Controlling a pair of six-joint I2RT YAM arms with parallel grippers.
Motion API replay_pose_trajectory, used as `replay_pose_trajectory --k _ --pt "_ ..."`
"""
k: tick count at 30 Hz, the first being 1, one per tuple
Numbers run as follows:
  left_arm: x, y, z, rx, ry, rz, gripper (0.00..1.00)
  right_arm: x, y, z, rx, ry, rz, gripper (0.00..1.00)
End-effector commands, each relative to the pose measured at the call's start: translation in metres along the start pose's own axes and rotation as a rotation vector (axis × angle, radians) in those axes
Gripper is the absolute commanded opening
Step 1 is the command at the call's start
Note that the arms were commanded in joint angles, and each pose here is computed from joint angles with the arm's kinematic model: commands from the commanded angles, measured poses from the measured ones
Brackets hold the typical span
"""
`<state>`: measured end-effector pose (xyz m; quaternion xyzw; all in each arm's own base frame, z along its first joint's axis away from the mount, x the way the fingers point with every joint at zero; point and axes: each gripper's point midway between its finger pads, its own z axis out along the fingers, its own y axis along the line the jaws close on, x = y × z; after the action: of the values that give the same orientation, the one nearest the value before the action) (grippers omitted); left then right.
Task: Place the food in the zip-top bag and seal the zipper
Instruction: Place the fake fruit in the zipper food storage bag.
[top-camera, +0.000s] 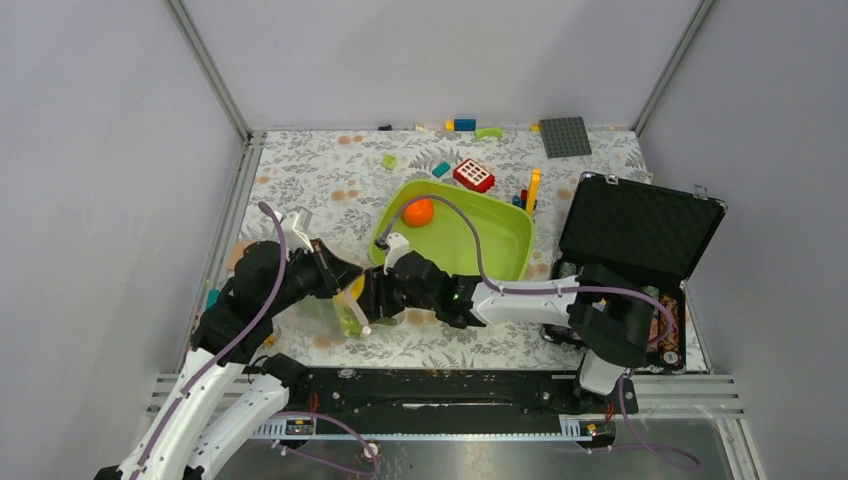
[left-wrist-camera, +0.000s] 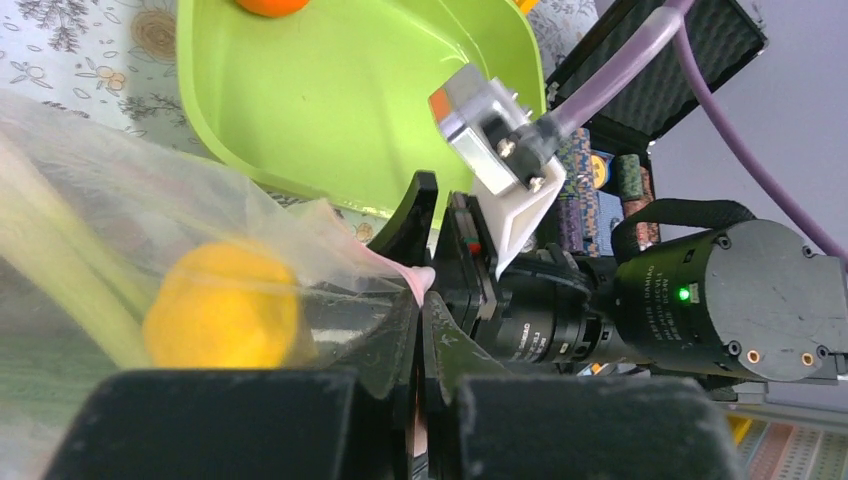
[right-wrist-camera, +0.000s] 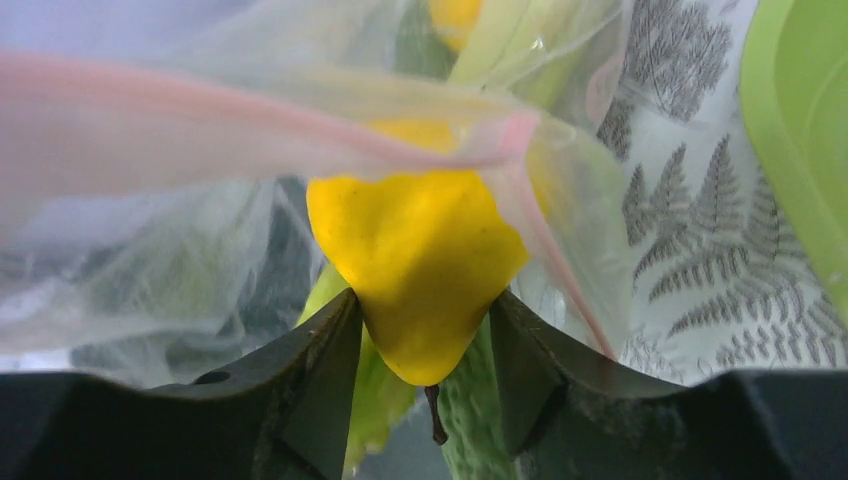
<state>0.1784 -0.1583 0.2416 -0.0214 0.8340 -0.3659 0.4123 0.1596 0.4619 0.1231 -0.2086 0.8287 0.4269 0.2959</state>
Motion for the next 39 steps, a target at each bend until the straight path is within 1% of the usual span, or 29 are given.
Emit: replay_pose_trajectory --k 1,4,6,7,9,11,15,20,23,25,29,33,37,39 --pt "-0.014 -0.021 -0.001 0.095 -0.053 0.02 0.0 -0.065 0.035 0.009 -0.098 -0.274 0.055 0.42" --pt "-0.013 -0.02 -0.001 0.095 -0.048 0.015 0.0 -0.08 0.048 0.012 -0.139 -0.323 0.068 0.39" --pt "-0.012 -0.02 -0.001 0.099 -0.045 0.016 0.0 -0.086 0.052 0.016 -0.148 -0.329 0.066 0.42" --pt "-0.012 -0.02 -0.001 0.099 -0.046 0.016 0.0 -0.083 0.05 0.02 -0.132 -0.312 0.062 0.45" --pt "-0.013 -0.02 -0.002 0.099 -0.052 0.017 0.0 -0.08 0.051 0.025 -0.126 -0.285 0.055 0.6" --pt "-0.013 -0.019 -0.003 0.095 -0.058 0.019 0.0 -0.073 0.044 0.027 -0.103 -0.263 0.056 0.71" --pt "-0.016 -0.014 -0.004 0.063 -0.078 0.016 0.0 -0.063 0.032 0.017 -0.07 -0.251 0.05 0.78" --pt "-0.025 -0.002 -0.009 -0.012 -0.131 0.009 0.0 -0.06 0.027 -0.022 -0.065 -0.266 -0.024 0.86" --pt "-0.033 0.007 -0.015 -0.075 -0.174 0.008 0.0 -0.068 0.026 -0.056 -0.065 -0.304 -0.082 0.99" --pt "-0.037 0.011 -0.019 -0.106 -0.194 0.01 0.0 -0.075 0.02 -0.075 -0.054 -0.34 -0.095 1.0" --pt "-0.041 0.012 -0.024 -0.118 -0.217 0.01 0.0 -0.094 -0.001 -0.099 -0.024 -0.385 -0.064 1.0" --pt "-0.047 0.014 -0.028 -0.141 -0.241 0.016 0.0 -0.107 -0.03 -0.106 0.017 -0.353 -0.034 1.0" --pt "-0.058 0.007 -0.037 -0.138 -0.272 0.029 0.0 -0.118 -0.076 -0.106 0.18 -0.3 -0.001 1.0" --pt "-0.066 -0.002 -0.042 -0.12 -0.29 0.032 0.0 -0.128 -0.085 -0.106 0.225 -0.263 -0.023 1.0"
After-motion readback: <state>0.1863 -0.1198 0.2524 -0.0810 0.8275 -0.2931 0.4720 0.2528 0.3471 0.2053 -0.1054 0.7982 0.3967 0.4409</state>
